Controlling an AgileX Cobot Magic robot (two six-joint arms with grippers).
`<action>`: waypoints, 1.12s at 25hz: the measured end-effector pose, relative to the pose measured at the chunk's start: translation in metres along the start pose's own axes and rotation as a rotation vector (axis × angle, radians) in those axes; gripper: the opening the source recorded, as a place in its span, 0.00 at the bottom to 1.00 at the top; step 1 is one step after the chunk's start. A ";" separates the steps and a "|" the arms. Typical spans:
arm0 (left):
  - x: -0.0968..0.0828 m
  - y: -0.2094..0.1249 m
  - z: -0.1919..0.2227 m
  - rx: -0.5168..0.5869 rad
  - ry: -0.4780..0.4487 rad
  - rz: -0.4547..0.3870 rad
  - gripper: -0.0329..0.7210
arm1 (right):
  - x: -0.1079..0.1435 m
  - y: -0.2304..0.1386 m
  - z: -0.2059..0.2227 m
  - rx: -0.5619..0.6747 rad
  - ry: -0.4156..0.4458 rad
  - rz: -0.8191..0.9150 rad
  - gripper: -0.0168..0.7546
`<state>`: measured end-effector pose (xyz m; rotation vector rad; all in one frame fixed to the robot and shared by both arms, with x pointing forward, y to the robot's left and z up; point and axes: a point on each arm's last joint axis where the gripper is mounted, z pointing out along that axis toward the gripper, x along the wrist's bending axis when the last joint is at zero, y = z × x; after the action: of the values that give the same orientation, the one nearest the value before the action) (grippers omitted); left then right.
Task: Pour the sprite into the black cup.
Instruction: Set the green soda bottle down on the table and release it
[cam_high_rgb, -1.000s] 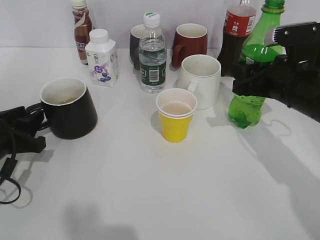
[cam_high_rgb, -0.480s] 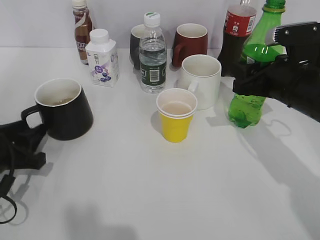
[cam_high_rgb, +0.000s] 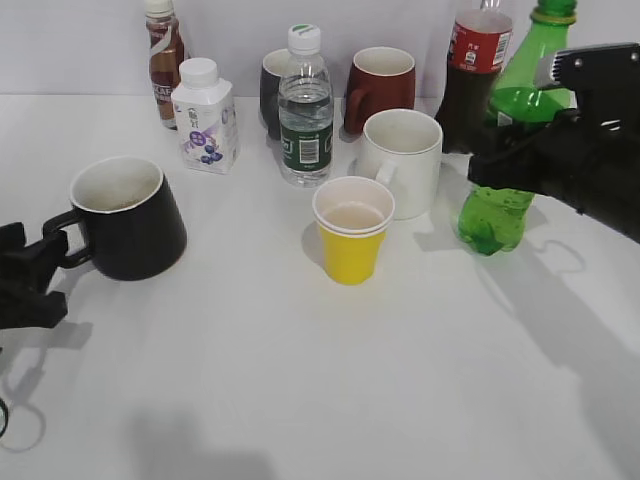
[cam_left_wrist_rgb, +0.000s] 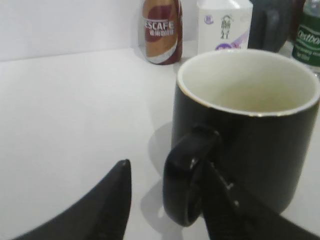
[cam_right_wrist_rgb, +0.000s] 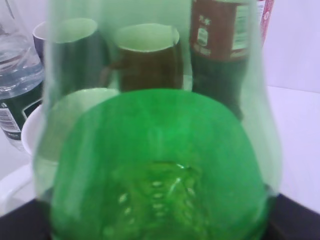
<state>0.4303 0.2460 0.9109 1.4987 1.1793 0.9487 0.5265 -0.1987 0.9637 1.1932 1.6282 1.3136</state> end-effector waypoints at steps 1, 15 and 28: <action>0.000 0.001 -0.002 -0.008 0.001 -0.001 0.52 | -0.001 0.000 0.000 0.000 -0.010 0.010 0.57; -0.003 0.021 -0.012 -0.114 -0.039 0.006 0.52 | -0.004 -0.015 -0.018 -0.060 -0.032 -0.031 0.66; -0.004 0.050 -0.024 -0.158 -0.062 0.003 0.52 | -0.002 0.035 -0.026 -0.203 -0.028 -0.068 0.85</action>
<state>0.4175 0.2444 0.9648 1.3937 1.0334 0.9676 0.5107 -0.2067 1.0038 1.0214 1.4636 1.3767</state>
